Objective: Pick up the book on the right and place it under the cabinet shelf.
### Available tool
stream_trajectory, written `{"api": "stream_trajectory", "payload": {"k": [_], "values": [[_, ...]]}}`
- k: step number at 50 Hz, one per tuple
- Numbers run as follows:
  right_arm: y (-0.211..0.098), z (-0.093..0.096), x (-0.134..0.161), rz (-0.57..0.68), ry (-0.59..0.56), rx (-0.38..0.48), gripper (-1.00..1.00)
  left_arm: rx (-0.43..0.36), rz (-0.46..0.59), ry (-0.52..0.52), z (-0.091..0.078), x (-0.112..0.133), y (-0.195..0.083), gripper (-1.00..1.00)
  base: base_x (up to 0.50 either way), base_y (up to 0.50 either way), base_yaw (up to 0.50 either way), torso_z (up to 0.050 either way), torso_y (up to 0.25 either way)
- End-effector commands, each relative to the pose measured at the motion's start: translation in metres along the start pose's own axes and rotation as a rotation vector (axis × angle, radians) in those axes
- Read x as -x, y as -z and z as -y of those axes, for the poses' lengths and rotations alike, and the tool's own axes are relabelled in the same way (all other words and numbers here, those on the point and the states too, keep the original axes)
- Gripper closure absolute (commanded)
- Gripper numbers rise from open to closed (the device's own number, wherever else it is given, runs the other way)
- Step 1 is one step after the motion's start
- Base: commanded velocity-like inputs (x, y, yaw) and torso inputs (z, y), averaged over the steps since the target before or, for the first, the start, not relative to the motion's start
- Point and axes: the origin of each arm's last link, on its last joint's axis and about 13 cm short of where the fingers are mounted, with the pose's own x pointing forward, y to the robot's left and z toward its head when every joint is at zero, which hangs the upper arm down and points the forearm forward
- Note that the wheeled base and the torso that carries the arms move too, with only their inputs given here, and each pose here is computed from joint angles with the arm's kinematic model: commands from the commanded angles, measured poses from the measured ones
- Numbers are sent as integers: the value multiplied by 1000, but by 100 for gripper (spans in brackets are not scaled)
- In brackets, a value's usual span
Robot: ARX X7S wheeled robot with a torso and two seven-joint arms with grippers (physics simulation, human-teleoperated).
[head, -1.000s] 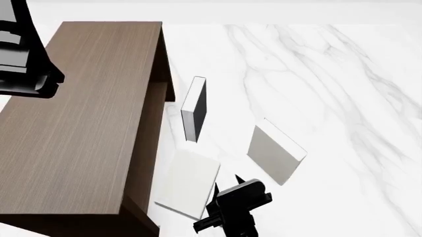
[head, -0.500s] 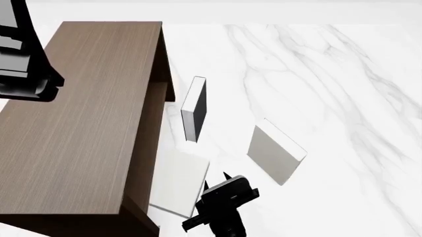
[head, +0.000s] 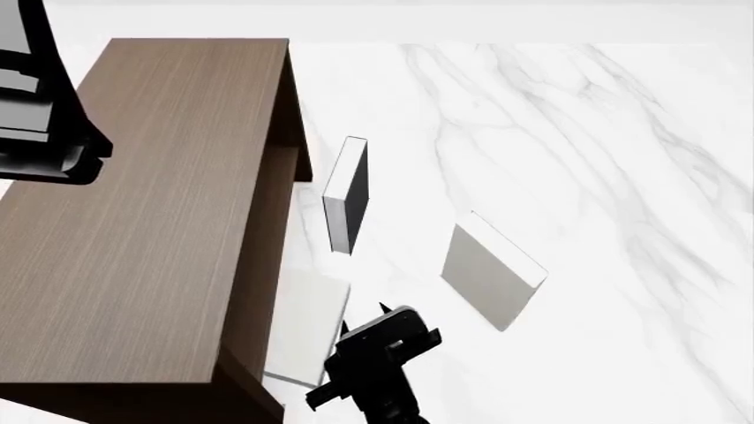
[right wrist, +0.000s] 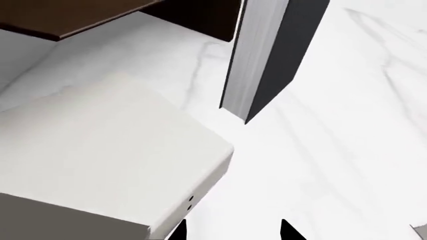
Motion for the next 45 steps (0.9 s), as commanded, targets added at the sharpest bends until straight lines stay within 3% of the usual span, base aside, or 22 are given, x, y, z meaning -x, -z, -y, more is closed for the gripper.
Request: {"api": "stream_trajectory", "payload": {"k": [1, 30, 45], "values": [[0, -19, -5, -44, -81, -60, -100, -3, -1, -1, -1, 0, 0, -100, 0, 0, 0, 0, 0], [-6, -32, -19, -66, -80, -56, -100, -12, 9, -10, -5, 2, -6, -100, 0, 0, 0, -1, -3], [0, -42, -21, -81, -109, 17, -100, -12, 13, -13, -5, 3, -6, -100, 1, 1, 3, -2, -4]]}}
